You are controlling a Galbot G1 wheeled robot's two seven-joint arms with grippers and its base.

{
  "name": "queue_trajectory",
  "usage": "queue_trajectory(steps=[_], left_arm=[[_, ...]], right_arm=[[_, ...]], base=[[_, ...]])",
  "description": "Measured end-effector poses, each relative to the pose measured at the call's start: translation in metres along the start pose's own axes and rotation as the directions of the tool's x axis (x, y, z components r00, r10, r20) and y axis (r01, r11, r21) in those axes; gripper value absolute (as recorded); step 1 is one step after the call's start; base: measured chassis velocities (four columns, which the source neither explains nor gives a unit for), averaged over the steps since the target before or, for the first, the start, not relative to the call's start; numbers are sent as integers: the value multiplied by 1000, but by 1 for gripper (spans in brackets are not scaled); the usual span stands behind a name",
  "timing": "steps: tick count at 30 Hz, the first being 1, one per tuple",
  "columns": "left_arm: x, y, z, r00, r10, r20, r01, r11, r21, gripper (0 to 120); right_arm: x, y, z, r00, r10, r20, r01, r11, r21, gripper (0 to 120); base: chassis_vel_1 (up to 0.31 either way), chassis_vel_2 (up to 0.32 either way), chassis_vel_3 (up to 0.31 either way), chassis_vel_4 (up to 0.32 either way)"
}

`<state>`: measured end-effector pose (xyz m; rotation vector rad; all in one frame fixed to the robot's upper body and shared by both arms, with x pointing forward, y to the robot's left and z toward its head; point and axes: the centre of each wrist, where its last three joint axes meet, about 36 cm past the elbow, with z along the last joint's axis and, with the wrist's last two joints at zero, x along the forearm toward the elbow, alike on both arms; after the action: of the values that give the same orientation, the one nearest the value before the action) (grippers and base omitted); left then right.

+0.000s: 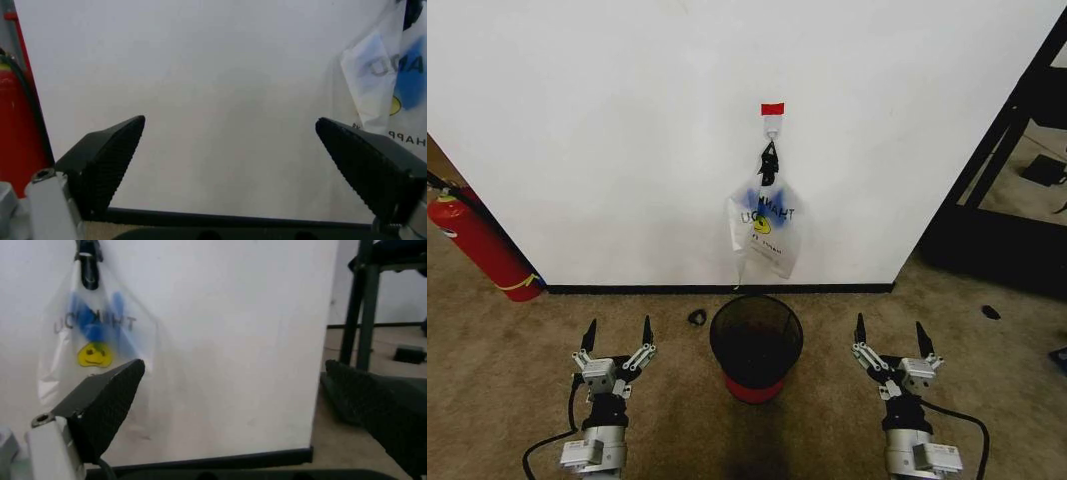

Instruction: Pick up the garbage bag from the wall and place it over the trash bin.

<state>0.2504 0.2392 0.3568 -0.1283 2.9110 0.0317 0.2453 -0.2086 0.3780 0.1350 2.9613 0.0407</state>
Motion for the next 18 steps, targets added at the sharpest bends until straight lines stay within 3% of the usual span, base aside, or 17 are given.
queue_trajectory(steps=[5,6,8,12,13,14,15,16,18], left_arm=[[-4,3,-2,1000,5,11,-5,1000,-8,100],[-4,6,-4,1000,17,15,-17,1000,-19,100],[-4,7,-4,1000,19,15,-19,1000,-22,100],[-3,16,-11,999,42,31,-40,997,-60,100],[-2,16,-11,999,41,33,-39,997,-64,100],[0,16,-12,999,35,41,-32,997,-75,100],[0,16,-12,999,35,41,-32,997,-75,100],[3,14,-14,999,26,43,-23,997,-78,100],[6,13,-15,999,18,41,-15,997,-75,100]], right_arm=[[-38,-14,-1,988,-157,-9,153,970,-191,100],[-55,-20,-4,973,-232,6,226,939,-260,100],[-61,-20,-5,968,-252,12,246,928,-279,100],[-116,-6,-5,904,-421,71,400,779,-483,100],[-123,-3,-5,898,-432,78,410,762,-501,100],[-145,8,-4,882,-461,101,433,706,-560,100],[-145,8,-4,882,-461,101,433,706,-560,100],[-168,20,-2,871,-476,121,444,659,-607,100],[-185,31,1,865,-484,131,446,622,-643,100]], base=[[0,0,0,0],[0,0,0,0],[0,0,0,0],[0,0,0,0],[0,0,0,0],[0,0,0,0],[0,0,0,0],[0,0,0,0],[0,0,0,0]])
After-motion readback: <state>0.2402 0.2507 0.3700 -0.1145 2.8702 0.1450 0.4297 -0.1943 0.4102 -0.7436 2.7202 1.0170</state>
